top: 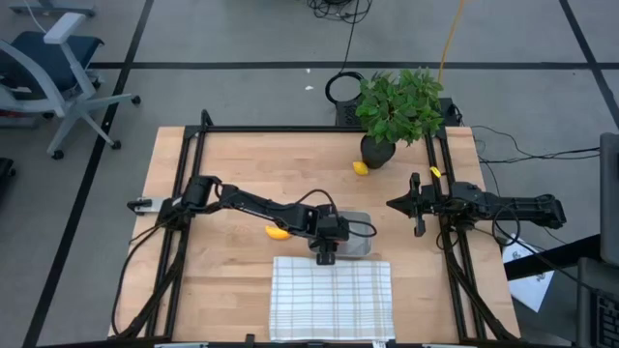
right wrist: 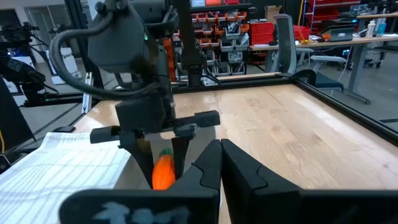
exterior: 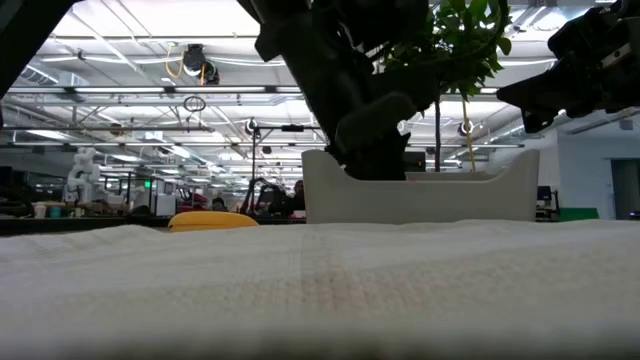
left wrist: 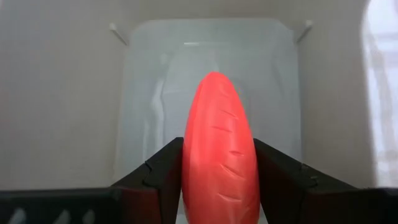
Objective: Pick and placing Produce into tupperware
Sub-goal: Put the orange carrot into the gray bin, then adjust the gray bin
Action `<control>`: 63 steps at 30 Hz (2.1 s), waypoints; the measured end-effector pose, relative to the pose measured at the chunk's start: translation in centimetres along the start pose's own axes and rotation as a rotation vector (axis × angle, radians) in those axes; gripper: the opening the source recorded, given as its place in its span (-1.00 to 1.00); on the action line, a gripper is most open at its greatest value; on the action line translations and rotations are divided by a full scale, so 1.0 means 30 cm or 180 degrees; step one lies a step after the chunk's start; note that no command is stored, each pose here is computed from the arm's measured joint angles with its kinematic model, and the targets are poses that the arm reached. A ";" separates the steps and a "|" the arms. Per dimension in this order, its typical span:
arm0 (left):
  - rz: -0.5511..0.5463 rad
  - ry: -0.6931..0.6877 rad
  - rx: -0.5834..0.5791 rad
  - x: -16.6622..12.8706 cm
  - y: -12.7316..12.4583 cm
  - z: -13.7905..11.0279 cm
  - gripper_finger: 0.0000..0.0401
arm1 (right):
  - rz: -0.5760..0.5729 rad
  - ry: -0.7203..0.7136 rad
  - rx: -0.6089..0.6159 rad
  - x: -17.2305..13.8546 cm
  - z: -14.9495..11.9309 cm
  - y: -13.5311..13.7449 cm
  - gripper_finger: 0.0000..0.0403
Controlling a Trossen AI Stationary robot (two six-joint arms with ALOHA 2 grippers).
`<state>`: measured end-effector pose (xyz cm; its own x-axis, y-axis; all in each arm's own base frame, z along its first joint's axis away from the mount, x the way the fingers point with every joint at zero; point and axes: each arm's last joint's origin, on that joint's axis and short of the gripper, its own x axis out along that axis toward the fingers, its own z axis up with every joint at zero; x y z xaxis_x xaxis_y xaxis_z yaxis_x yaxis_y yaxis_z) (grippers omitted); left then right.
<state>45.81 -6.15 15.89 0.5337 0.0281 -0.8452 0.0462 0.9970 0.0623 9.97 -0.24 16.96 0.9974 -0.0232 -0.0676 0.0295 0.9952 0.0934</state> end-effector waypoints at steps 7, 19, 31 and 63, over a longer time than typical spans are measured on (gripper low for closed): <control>-0.0022 0.0008 -0.0003 0.011 0.001 -0.002 -0.15 | 0.0001 0.0001 0.0000 0.000 0.000 0.000 -1.00; -0.0150 0.0032 0.0037 0.011 0.001 -0.004 -0.15 | 0.0000 -0.0001 0.0000 0.000 0.000 0.000 -1.00; -0.0180 0.0127 -0.0075 0.047 0.043 -0.020 -0.15 | 0.0001 0.0003 0.0000 0.000 0.001 0.000 -1.00; -0.0165 -0.0174 0.0289 -0.124 0.057 0.042 0.20 | 0.0000 0.0022 0.0000 0.000 -0.001 0.000 -1.00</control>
<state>44.96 -4.65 19.82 0.5738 -0.0299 -0.8185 0.1499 0.9863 0.0690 9.96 -0.24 16.92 0.9970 -0.0224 -0.0743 0.0294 0.9952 0.0934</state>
